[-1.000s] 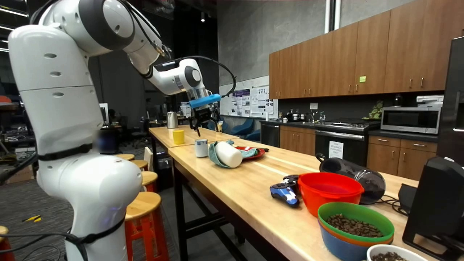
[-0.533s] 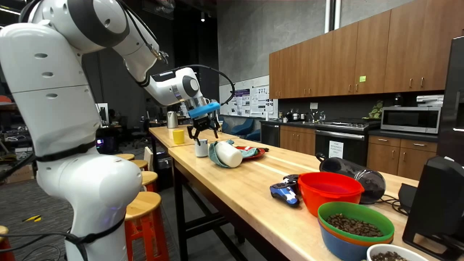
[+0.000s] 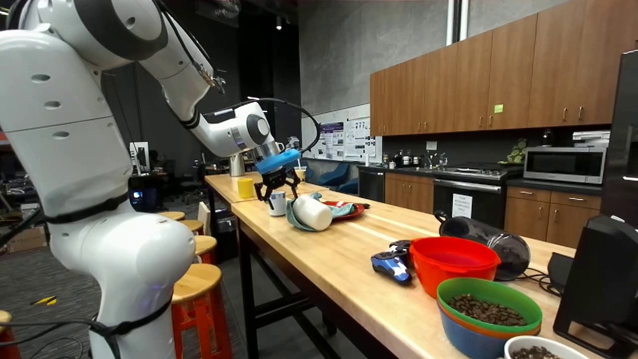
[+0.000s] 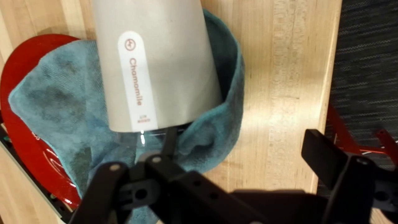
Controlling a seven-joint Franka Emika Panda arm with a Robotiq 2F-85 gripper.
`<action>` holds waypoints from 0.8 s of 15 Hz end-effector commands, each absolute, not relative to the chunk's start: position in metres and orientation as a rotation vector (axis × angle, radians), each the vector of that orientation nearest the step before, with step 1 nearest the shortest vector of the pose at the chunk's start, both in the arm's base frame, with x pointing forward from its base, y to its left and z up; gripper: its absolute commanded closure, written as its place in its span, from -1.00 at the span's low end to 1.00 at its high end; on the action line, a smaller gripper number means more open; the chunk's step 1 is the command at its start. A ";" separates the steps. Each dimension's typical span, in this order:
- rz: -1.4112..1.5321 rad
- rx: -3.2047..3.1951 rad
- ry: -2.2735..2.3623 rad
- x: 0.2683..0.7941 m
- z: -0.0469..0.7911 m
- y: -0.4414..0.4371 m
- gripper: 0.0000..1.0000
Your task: Use the towel to cover the cups
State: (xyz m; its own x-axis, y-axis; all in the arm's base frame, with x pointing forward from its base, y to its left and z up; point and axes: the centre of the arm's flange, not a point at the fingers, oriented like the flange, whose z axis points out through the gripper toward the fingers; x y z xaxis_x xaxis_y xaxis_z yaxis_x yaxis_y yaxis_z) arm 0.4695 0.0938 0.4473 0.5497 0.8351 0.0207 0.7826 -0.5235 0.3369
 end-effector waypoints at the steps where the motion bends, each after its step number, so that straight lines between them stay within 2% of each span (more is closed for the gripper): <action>1: 0.310 2.463 1.345 0.460 0.450 0.089 -1.00; 3: 0.314 2.462 1.343 0.461 0.449 0.092 -1.00; 4: 0.314 2.464 1.339 0.461 0.449 0.093 -0.50; 6: 0.313 2.464 1.336 0.462 0.449 0.095 -0.39; 12: 0.308 2.457 1.341 0.463 0.450 0.096 0.57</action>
